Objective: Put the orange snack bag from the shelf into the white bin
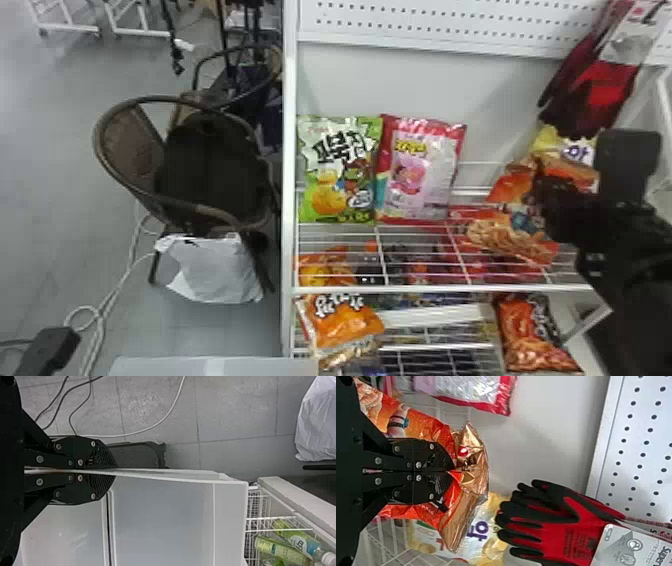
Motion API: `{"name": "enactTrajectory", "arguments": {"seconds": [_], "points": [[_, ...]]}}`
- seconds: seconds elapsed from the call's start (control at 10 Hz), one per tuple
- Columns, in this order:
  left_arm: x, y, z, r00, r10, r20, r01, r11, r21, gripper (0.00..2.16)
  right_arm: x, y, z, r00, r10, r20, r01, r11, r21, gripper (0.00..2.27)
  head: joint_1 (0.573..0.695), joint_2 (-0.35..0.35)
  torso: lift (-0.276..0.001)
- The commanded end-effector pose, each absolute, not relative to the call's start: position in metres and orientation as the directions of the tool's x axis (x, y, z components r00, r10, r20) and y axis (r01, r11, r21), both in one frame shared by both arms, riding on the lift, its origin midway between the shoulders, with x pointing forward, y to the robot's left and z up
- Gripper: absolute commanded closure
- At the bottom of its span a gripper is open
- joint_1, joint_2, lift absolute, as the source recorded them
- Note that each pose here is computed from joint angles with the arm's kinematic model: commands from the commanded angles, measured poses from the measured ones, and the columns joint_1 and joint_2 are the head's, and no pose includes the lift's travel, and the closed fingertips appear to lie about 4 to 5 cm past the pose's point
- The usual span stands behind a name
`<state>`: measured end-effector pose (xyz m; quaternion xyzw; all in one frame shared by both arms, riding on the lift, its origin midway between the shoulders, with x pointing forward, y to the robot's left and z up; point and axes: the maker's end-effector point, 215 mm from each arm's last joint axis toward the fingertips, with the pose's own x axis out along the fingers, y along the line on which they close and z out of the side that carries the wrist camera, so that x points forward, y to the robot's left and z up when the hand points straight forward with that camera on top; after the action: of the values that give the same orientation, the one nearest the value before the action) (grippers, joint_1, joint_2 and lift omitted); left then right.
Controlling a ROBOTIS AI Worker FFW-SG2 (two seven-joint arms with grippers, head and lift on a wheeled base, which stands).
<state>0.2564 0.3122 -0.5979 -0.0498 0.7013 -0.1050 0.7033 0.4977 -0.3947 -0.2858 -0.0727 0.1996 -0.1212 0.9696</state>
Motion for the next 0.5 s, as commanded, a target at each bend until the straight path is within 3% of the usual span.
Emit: {"name": "enactTrajectory", "arguments": {"seconds": [0.0, 0.4], "points": [[0.259, 0.310, -0.597, -0.007, -0.219, -0.976, 0.085, 0.972, -0.218, 2.13, 0.474, -0.378, -0.296, 0.891, -0.226, -0.395, 0.172, 0.971, -0.166, 2.26, 0.695, -0.128, 0.001], [0.277, 0.298, -0.597, -0.013, -0.226, -0.974, 0.108, 0.968, -0.226, 2.13, 0.433, -0.329, -0.333, 0.872, -0.129, -0.472, 0.084, 0.990, -0.115, 2.26, 0.695, -0.080, 0.001]]}}
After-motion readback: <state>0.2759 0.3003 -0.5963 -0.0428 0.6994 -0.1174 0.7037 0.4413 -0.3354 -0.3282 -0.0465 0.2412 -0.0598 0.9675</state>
